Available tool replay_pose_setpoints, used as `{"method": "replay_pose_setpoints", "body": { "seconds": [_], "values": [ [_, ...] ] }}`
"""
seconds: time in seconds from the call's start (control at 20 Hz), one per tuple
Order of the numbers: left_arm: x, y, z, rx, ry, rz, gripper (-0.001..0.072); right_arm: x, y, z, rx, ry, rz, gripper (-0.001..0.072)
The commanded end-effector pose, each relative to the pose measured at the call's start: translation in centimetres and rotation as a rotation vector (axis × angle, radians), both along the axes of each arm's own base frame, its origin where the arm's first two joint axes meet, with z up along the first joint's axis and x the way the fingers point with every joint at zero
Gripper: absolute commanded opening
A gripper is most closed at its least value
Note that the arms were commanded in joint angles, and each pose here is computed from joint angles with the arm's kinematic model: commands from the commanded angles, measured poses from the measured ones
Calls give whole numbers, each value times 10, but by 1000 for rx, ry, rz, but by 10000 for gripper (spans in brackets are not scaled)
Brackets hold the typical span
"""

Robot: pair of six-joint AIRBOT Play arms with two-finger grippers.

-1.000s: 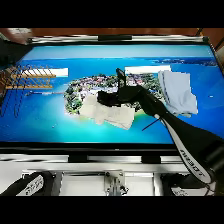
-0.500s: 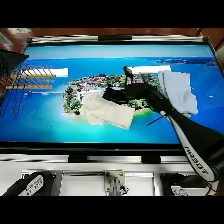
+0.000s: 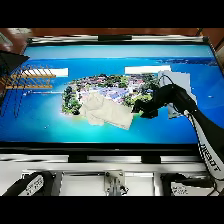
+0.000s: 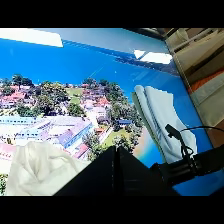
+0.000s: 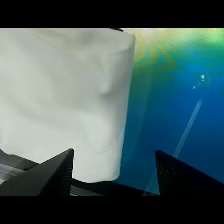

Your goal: Fold the shirts.

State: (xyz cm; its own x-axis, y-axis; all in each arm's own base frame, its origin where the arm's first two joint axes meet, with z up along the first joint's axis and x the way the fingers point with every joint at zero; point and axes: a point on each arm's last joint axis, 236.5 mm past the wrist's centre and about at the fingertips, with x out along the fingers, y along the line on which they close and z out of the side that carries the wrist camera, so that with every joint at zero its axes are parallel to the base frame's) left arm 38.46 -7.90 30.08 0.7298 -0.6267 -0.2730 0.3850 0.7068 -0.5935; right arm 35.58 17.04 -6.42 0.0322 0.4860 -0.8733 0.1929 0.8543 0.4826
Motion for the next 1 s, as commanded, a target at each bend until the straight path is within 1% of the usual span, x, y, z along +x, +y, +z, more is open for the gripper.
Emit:
{"method": "replay_pose_setpoints", "body": {
  "seconds": [0.0, 0.15, 0.2, 0.25, 0.3, 0.35, 0.45, 0.55, 0.65, 0.8, 0.95],
  "values": [
    [0, 0, 0, 2, -1, -1, 34, -12, 24, -24, 61, 44, -17, 625],
    [0, 0, 0, 1, -1, -1, 34, -18, 51, -37, 62, 35, 34, 625],
    [0, 0, 0, -1, 1, 0, 34, -15, 59, -38, 72, 16, 29, 613],
    [0, 0, 0, -1, 1, 0, 34, -8, 64, -34, 90, -22, 34, 402],
    [0, 0, 0, -1, 1, 0, 34, 1, 69, -25, 109, -62, 39, 127],
    [0, 0, 0, -1, 1, 0, 34, 15, 69, -11, 121, -112, 50, 61],
    [0, 0, 0, -1, 1, 0, 34, 54, 66, 36, 147, -267, 80, 61],
    [0, 0, 0, -1, 1, 0, 34, 99, 50, 102, 173, -431, 40, 61],
    [0, 0, 0, -1, 1, 0, 34, 132, 28, 162, 185, -566, -4, 61],
    [0, 0, 0, -2, 2, 0, 34, 168, -14, 233, 187, -724, -104, 60],
    [0, 0, 0, -2, 2, 0, 34, 195, -62, 273, 154, -855, -213, 60]
  ]
}}
